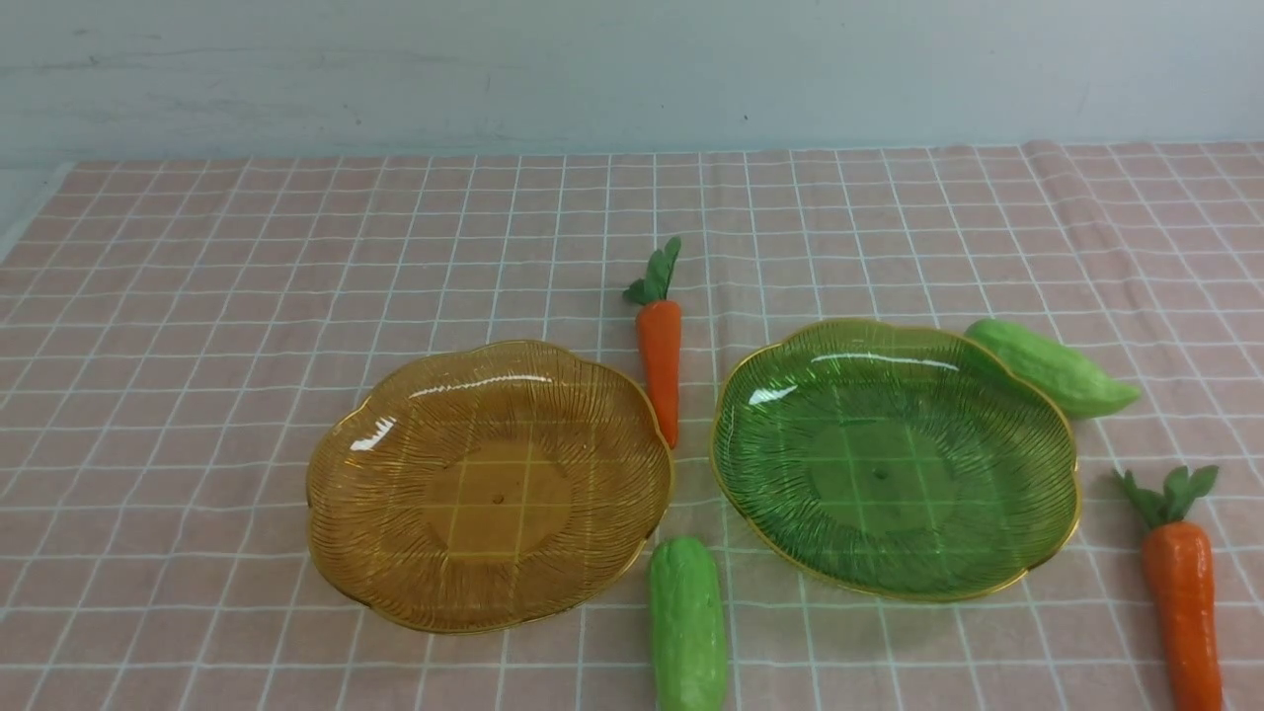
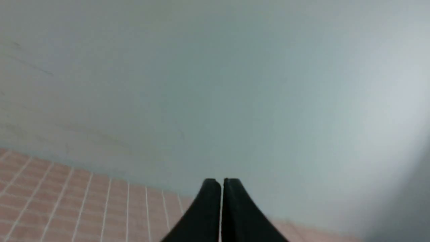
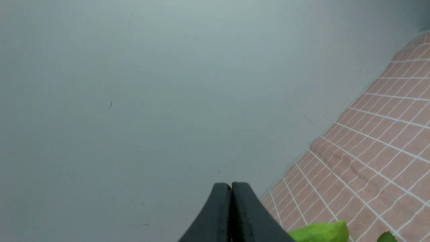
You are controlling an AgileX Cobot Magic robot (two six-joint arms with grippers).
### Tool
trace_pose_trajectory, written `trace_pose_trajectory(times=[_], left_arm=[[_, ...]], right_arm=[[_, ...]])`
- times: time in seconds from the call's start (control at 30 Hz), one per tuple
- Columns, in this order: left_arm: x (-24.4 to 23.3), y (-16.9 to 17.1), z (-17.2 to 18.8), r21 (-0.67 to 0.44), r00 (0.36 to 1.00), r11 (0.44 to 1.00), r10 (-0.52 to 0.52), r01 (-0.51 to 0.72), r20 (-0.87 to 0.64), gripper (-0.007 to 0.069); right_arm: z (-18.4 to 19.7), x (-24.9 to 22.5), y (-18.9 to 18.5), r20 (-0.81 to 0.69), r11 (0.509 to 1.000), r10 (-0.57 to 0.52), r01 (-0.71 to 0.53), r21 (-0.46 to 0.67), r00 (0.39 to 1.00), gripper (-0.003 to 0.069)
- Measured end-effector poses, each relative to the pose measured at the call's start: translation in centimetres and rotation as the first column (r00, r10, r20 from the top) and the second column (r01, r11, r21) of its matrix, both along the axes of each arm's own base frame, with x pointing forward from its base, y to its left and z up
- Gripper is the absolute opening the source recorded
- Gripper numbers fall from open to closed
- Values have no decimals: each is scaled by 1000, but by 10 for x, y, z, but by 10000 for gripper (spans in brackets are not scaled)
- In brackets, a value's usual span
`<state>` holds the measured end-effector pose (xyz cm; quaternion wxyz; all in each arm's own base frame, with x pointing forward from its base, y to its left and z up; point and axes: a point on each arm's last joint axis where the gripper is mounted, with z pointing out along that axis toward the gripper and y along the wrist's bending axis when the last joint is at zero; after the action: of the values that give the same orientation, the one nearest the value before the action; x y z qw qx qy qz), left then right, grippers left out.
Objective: Put different types of vegetables on the plate.
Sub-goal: 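Put the green cucumber next to the left plate into that plate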
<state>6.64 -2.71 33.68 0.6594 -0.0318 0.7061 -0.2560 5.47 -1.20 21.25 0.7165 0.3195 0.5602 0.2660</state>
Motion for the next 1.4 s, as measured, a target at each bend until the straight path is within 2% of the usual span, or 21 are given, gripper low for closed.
trace_pose_trajectory(times=[0.03,0.07,0.13,0.2,0.23,0.3,0.33,0.4,0.47,0.5,0.53,0.57,0.63,0.7,0.77,0.87,0.97,1.03,1.17,1.3,1.4], left_arm=[[12,-7,1,81,988,994,-64,76,-143,-3],[25,-11,-2,137,965,984,-73,110,-250,-3],[56,-15,-18,222,853,942,-106,251,-512,-3],[88,-15,-44,247,692,908,-63,338,-719,-3],[101,-15,-57,246,626,897,-41,366,-779,-3],[120,-20,-78,246,534,874,-19,419,-845,-3],[128,-27,-86,240,485,849,-22,471,-874,-3],[135,-52,-98,233,429,789,-43,569,-902,-3],[133,-84,-101,248,427,735,-62,631,-902,-3],[130,-97,-101,258,433,712,-71,653,-899,-3],[125,-120,-97,280,457,682,-89,676,-885,-3],[122,-133,-95,294,470,675,-90,677,-878,-3],[118,-151,-90,310,491,669,-94,676,-866,-3],[117,-168,-90,335,506,663,-77,669,-859,0],[120,-180,-93,356,518,665,-54,657,-854,17],[131,-194,-101,357,515,685,-31,635,-857,93],[140,-208,-112,336,485,698,-19,633,-874,246],[142,-212,-116,317,465,705,-20,634,-885,302],[146,-220,-132,293,421,717,0,632,-907,460],[148,-223,-144,287,399,726,20,625,-917,533],[150,-227,-151,276,395,737,13,617,-918,554]], right_arm=[[0,0,0,4,1000,-3,3,9,1000,-17],[1,0,-1,9,1000,-6,6,14,1000,-17],[0,0,1,-3,1000,10,-10,22,1000,-17],[12,-1,7,-25,997,81,-81,9,996,-17],[26,-4,12,-37,991,128,-129,-29,991,-17],[50,-6,18,-86,975,178,-188,-117,980,-17],[62,-2,22,-160,957,202,-230,-178,966,-17],[86,7,26,-278,918,226,-299,-259,934,-17],[107,24,28,-495,861,210,-399,-314,843,-17],[113,36,28,-609,813,231,-495,-308,758,-17],[115,41,28,-656,793,224,-526,-307,720,-17],[115,48,27,-720,770,214,-568,-292,660,-17],[112,59,26,-778,747,206,-609,-266,594,-17],[108,64,26,-803,738,208,-628,-246,558,-17],[107,66,26,-812,736,210,-635,-235,544,-17],[107,66,26,-812,728,208,-640,-244,546,-17],[107,66,27,-811,724,208,-644,-249,547,-17],[107,66,27,-811,722,207,-645,-251,547,-17],[107,66,27,-811,714,205,-651,-258,547,-17],[107,66,27,-812,706,202,-656,-267,548,-17],[107,66,27,-812,701,201,-659,-272,548,-17]])
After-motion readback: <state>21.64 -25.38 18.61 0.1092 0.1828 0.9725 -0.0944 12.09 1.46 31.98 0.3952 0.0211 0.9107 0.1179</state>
